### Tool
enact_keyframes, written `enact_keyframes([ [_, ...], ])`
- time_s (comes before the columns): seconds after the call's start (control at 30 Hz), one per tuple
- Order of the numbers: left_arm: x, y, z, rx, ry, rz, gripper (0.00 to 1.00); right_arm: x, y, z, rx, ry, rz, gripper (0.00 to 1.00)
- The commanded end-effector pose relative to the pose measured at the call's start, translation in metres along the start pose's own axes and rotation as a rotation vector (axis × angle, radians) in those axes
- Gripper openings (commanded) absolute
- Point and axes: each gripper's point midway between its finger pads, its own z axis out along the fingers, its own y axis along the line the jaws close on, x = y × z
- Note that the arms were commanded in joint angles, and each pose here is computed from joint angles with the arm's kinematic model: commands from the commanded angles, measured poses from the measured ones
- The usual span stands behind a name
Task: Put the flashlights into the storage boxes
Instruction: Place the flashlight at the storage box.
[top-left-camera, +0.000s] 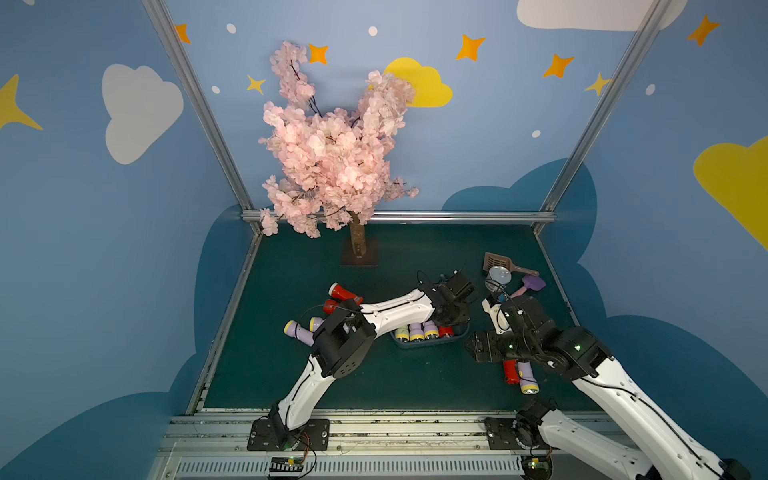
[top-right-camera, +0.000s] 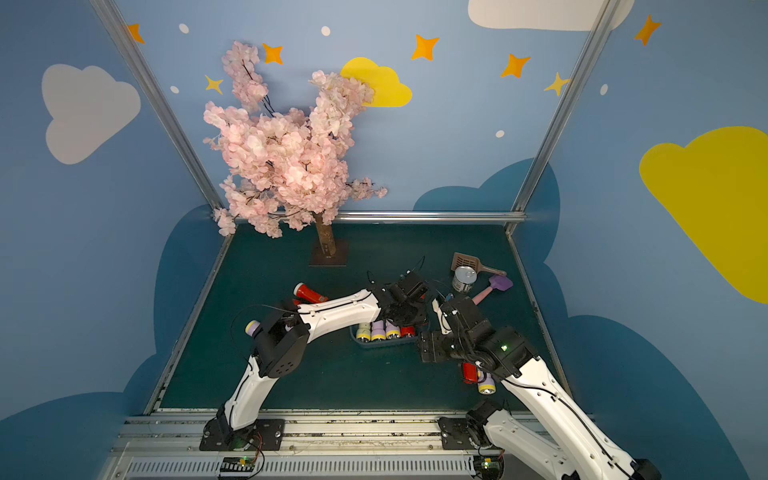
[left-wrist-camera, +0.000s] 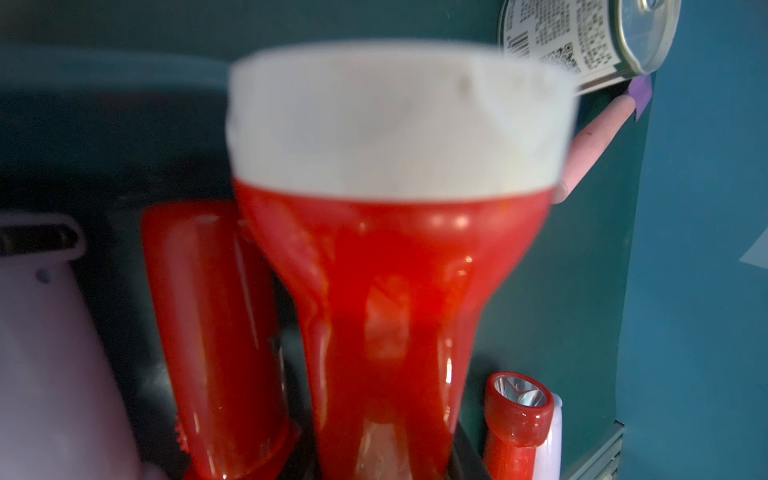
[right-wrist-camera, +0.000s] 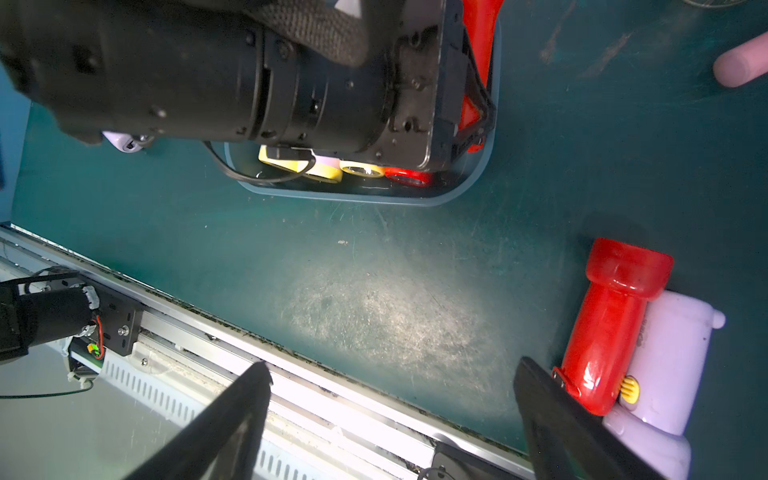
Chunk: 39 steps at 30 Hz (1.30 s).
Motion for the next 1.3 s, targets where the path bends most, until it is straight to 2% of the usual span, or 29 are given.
enact_keyframes([
  [0.0,0.016,0.018,-0.003,-0.082,0.025,0.014,0.24,0.005,-0.005,0.0,0.015,0.008,0.01,0.91],
  [0.37,0.022,0.02,-0.019,-0.087,0.005,0.011,0.25,0.005,-0.004,-0.002,0.007,-0.001,0.015,0.91],
  [0.53,0.024,0.022,-0.016,-0.089,0.016,0.009,0.27,0.005,-0.004,-0.004,0.001,-0.009,0.015,0.91],
  [0.6,0.025,0.021,-0.014,-0.087,0.024,0.009,0.36,0.006,-0.004,-0.004,0.001,-0.011,0.017,0.91],
  [0.67,0.025,0.019,-0.015,-0.083,0.026,0.011,0.53,0.006,-0.004,-0.005,-0.001,-0.014,0.019,0.91],
  [0.73,0.024,0.018,-0.018,-0.078,0.025,0.018,0.61,0.006,-0.004,-0.005,-0.001,-0.013,0.018,0.91],
  [1.03,0.014,0.003,-0.047,-0.074,-0.029,0.091,0.64,0.004,-0.004,-0.003,0.0,-0.016,0.017,0.91],
  [1.27,0.008,-0.008,-0.083,-0.049,-0.075,0.135,0.67,-0.002,-0.009,0.0,0.039,-0.026,0.027,0.91],
])
